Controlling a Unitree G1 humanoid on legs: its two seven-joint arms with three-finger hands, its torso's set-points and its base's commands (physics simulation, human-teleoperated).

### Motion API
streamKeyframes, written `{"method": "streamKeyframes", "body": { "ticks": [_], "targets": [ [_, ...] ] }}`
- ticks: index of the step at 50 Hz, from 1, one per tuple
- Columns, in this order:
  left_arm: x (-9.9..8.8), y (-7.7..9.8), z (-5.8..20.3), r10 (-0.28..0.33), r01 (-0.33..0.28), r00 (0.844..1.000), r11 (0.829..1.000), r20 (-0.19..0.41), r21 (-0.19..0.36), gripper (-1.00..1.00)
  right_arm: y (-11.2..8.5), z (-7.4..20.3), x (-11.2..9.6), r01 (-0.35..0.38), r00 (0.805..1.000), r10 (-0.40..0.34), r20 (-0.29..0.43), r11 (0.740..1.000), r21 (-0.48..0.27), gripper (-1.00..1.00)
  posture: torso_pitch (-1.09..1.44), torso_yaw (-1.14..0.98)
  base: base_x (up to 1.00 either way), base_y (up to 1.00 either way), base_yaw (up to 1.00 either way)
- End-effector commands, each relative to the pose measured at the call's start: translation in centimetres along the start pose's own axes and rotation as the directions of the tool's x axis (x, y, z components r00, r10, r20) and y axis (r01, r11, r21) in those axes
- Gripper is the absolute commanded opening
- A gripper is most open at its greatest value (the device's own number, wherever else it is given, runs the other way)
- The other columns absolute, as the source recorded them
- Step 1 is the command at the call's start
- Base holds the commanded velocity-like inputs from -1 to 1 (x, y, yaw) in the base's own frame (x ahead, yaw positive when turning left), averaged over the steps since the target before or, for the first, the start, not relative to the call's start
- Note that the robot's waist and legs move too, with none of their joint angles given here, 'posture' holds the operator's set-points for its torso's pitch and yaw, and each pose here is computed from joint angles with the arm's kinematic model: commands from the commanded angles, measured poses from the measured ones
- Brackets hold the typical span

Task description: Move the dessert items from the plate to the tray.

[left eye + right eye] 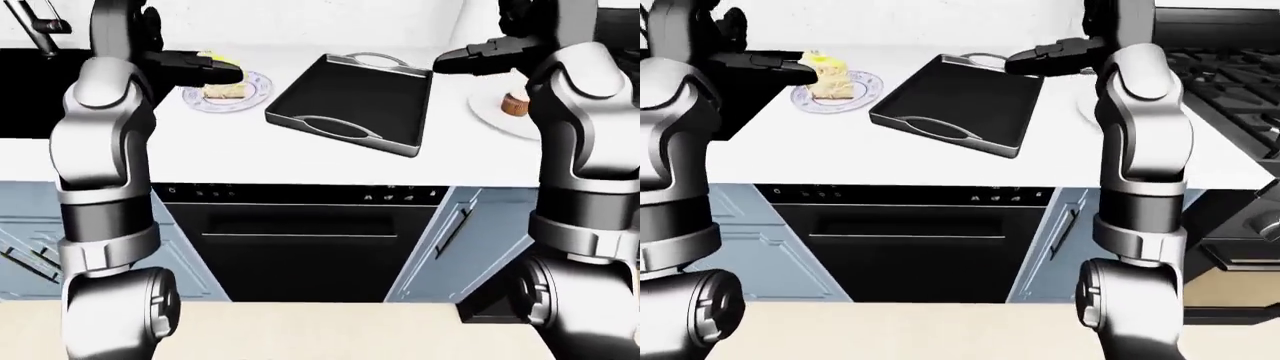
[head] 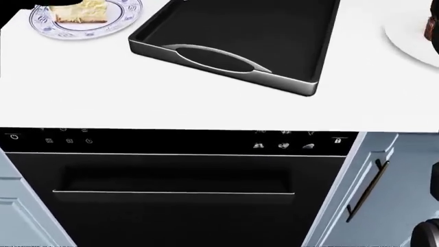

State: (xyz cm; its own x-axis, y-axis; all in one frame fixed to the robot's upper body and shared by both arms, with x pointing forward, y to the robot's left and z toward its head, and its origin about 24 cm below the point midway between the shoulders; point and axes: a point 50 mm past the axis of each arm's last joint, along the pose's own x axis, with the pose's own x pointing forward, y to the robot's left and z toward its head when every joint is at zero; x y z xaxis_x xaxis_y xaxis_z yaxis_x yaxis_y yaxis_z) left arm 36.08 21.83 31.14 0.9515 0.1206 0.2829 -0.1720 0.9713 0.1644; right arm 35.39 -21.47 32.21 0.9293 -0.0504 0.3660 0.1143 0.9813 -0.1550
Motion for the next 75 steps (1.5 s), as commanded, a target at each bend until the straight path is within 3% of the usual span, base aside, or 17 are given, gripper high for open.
{"method": "streamKeyframes", "body": {
  "ticks": [1, 34, 38, 41, 55, 75],
  "targets": [
    [-0.2, 1.1, 2.8, 0.040, -0.039, 0.993, 0.999, 0.114, -0.004, 1.00, 0.0, 2.5, 0.1, 0.004, 0.995, -0.005, 0.096, 1.000, 0.010, 1.00, 0.00, 0.00, 0.00, 0.00, 0.00],
    [-0.6, 1.3, 2.4, 0.048, -0.049, 0.993, 0.999, 0.105, -0.002, 1.00, 0.1, 1.9, -0.2, 0.019, 0.995, -0.019, 0.101, 1.000, 0.006, 1.00, 0.00, 0.00, 0.00, -0.18, -0.13],
    [-0.6, 1.4, 2.5, 0.050, -0.050, 0.993, 0.999, 0.105, -0.001, 1.00, 0.3, 1.5, -0.2, -0.002, 0.997, 0.007, 0.082, 0.998, -0.062, 1.00, 0.00, 0.00, 0.00, 0.00, 0.00],
    [-0.6, 1.4, 2.4, 0.051, -0.051, 0.993, 0.999, 0.105, -0.001, 1.00, 0.3, 1.6, -0.2, -0.010, 0.996, 0.012, 0.091, 1.000, -0.023, 1.00, 0.00, 0.00, 0.19, 0.03, 0.00],
    [-0.7, 1.4, 2.7, 0.062, -0.062, 0.993, 0.998, 0.103, 0.002, 1.00, -0.2, 1.6, -0.3, 0.017, 0.995, -0.018, 0.094, 1.000, 0.009, 1.00, 0.00, 0.00, 0.33, 0.06, 0.00],
    [-0.8, 1.3, 2.7, 0.061, -0.062, 0.993, 0.998, 0.103, 0.005, 1.00, -0.4, 1.6, -0.6, 0.025, 0.995, -0.027, 0.098, 1.000, 0.019, 1.00, 0.00, 0.00, 0.13, 0.00, 0.00]
  ]
}}
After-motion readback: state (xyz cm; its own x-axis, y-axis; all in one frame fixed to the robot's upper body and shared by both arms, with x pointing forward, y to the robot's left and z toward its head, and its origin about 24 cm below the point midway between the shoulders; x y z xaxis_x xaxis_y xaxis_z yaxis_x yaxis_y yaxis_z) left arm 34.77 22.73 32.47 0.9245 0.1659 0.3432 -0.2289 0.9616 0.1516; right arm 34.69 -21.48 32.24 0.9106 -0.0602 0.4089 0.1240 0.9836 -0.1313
